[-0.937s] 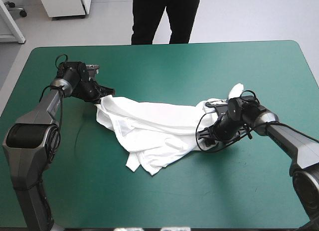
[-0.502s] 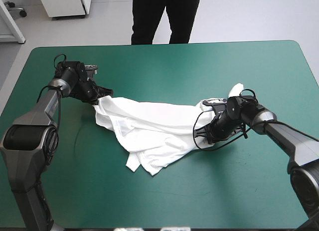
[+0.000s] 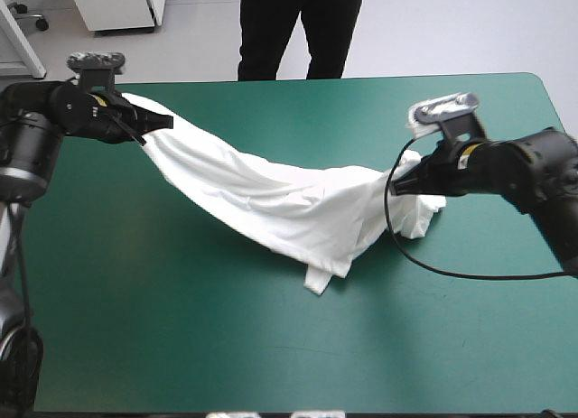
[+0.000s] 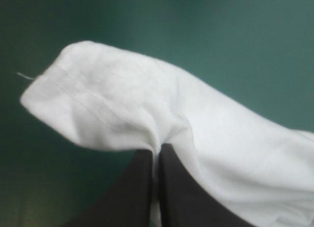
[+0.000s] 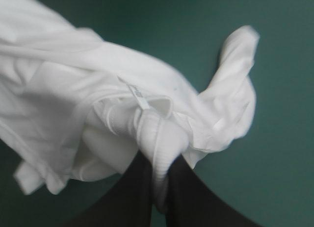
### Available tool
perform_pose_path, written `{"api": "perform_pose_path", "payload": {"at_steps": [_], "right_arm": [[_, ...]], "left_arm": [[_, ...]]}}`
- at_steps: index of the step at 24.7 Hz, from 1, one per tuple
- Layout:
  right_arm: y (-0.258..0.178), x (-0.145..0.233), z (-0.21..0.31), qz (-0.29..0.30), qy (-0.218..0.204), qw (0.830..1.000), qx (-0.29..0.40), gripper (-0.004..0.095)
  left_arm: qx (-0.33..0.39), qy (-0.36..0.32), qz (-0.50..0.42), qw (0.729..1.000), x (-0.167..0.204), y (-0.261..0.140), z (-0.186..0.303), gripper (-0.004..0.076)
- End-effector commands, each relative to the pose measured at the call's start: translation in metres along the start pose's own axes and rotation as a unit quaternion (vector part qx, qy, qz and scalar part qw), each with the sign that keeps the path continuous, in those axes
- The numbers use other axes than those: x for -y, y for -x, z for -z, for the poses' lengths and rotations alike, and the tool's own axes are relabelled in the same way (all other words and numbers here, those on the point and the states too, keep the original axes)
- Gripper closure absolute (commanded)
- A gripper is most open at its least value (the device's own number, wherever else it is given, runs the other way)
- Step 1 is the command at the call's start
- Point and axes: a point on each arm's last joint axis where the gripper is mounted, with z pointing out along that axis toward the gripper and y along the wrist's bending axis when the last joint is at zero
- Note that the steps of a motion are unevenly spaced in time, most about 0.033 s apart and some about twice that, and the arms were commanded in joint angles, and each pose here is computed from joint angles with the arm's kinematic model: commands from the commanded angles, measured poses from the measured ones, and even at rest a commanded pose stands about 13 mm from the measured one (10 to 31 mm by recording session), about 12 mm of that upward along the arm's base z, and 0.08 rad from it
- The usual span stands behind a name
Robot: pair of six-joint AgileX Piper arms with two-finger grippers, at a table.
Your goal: Fold the cloth
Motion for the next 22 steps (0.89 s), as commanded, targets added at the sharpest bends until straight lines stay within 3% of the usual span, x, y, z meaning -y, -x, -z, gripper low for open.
{"api": "perform_pose_path", "payload": {"at_steps": [1,5,6,13,15,17,21,22], "right_arm": [[0.029,0.004,0.081,0.014,-0.023,0.99,0.14,0.0925],[0.053,0.004,0.179,0.033,-0.032,0.954,0.297,0.0925],[0.055,0.004,0.209,0.032,-0.034,0.937,0.347,0.0925],[0.051,-0.002,0.301,0.045,-0.013,0.855,0.517,0.0925],[0.046,-0.002,0.31,0.045,-0.012,0.849,0.526,0.0924],[0.043,-0.002,0.311,0.043,-0.009,0.856,0.516,0.0925],[0.036,-0.001,0.299,0.031,-0.006,0.893,0.448,0.0925],[0.038,-0.001,0.296,0.021,-0.001,0.896,0.444,0.0925]], "left_arm": [[0.138,-0.028,0.0,0.99,0.011,0.014,0.087,0.0733],[0.299,-0.085,-0.019,0.95,0.029,0.023,0.193,0.0733],[0.361,-0.107,-0.028,0.926,0.035,0.026,0.23,0.0733],[0.542,-0.161,-0.053,0.823,0.051,0.011,0.343,0.0733],[0.563,-0.156,-0.061,0.81,0.052,0.005,0.359,0.0733],[0.565,-0.154,-0.067,0.808,0.053,0.0,0.365,0.0733],[0.519,-0.148,-0.089,0.837,0.054,-0.008,0.358,0.0733],[0.506,-0.148,-0.09,0.845,0.054,-0.01,0.355,0.0733]]}}
